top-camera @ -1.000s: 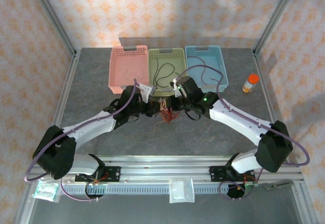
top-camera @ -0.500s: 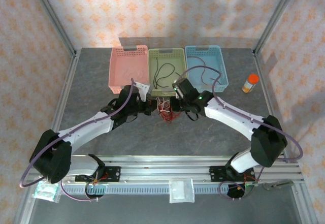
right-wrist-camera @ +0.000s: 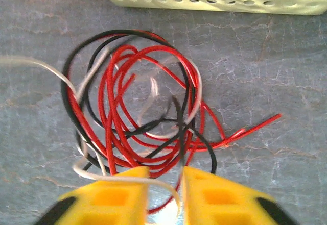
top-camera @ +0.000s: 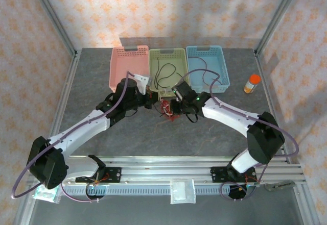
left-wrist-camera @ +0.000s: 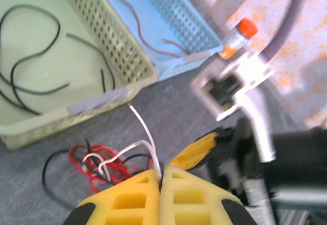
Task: Untangle the cables
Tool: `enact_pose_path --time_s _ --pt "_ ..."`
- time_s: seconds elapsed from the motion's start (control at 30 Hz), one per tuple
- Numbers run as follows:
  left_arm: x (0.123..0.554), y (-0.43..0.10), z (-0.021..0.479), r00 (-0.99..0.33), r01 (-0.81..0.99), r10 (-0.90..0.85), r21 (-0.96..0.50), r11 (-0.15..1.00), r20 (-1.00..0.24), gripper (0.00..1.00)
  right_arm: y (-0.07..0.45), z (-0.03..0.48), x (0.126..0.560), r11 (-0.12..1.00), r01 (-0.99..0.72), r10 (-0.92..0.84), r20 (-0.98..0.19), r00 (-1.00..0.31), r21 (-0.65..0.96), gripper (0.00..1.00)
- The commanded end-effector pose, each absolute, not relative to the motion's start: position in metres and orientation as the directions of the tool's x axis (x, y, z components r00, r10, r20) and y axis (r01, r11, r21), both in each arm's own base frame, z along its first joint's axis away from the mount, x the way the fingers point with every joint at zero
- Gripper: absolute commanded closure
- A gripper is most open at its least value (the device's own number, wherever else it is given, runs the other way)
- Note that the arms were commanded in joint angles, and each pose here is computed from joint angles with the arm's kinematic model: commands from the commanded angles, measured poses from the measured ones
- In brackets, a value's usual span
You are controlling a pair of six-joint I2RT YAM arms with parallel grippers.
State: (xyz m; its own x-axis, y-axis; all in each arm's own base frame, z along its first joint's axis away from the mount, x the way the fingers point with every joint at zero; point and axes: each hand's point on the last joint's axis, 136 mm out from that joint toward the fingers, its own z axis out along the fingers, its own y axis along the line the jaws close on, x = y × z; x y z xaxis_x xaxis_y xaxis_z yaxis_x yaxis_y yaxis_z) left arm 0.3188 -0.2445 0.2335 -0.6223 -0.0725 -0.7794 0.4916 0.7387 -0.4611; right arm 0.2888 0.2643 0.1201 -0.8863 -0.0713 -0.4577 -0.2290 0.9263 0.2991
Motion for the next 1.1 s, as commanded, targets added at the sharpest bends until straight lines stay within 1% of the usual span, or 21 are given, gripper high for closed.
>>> enact_pose_path --time_s 0.0,0.03,0.17,0.23,0.37,0.5,0.6,0.77,0.97,1.07 --pt "0.318 -0.244 0.287 -0.55 0.535 -0.122 -0.461 0.708 -0.826 1.0 0.264 0.129 0.289 0.917 -0.218 -0.03 -0.488 -0.872 0.334 0.65" --pt "0.317 -0.245 0.295 -0.543 0.544 -0.129 -0.465 0.699 -0.83 1.0 0.263 0.131 0.289 0.915 -0.215 -0.018 -0.496 -0.868 0.342 0.62" --pt "0.314 -0.248 0.321 -0.523 0.573 -0.146 -0.473 0.669 -0.84 1.0 0.263 0.157 0.293 0.894 -0.222 0.043 -0.565 -0.824 0.39 0.38" --pt "0.313 -0.248 0.332 -0.514 0.58 -0.151 -0.472 0.664 -0.845 1.0 0.259 0.171 0.295 0.886 -0.227 0.075 -0.606 -0.792 0.405 0.3" --pt "0.313 -0.249 0.354 -0.489 0.596 -0.156 -0.46 0.658 -0.858 1.0 0.252 0.205 0.295 0.855 -0.252 0.155 -0.685 -0.712 0.454 0.26" --pt "0.314 -0.25 0.37 -0.476 0.606 -0.161 -0.456 0.651 -0.864 1.0 0.239 0.232 0.294 0.826 -0.252 0.26 -0.736 -0.625 0.505 0.16" --pt "0.313 -0.253 0.386 -0.465 0.622 -0.177 -0.462 0.632 -0.867 1.0 0.242 0.231 0.292 0.813 -0.315 0.235 -0.771 -0.592 0.49 0.15" --pt "0.308 -0.252 0.412 -0.442 0.641 -0.194 -0.46 0.615 -0.876 1.0 0.252 0.229 0.292 0.802 -0.362 0.189 -0.778 -0.6 0.474 0.14" --pt "0.3 -0.249 0.44 -0.414 0.661 -0.215 -0.455 0.597 -0.884 1.0 0.283 0.238 0.296 0.71 -0.455 0.206 -0.776 -0.596 0.538 0.14" --pt "0.297 -0.248 0.453 -0.4 0.673 -0.225 -0.452 0.585 -0.888 1.0 0.298 0.239 0.303 0.683 -0.474 0.207 -0.77 -0.603 0.555 0.14"
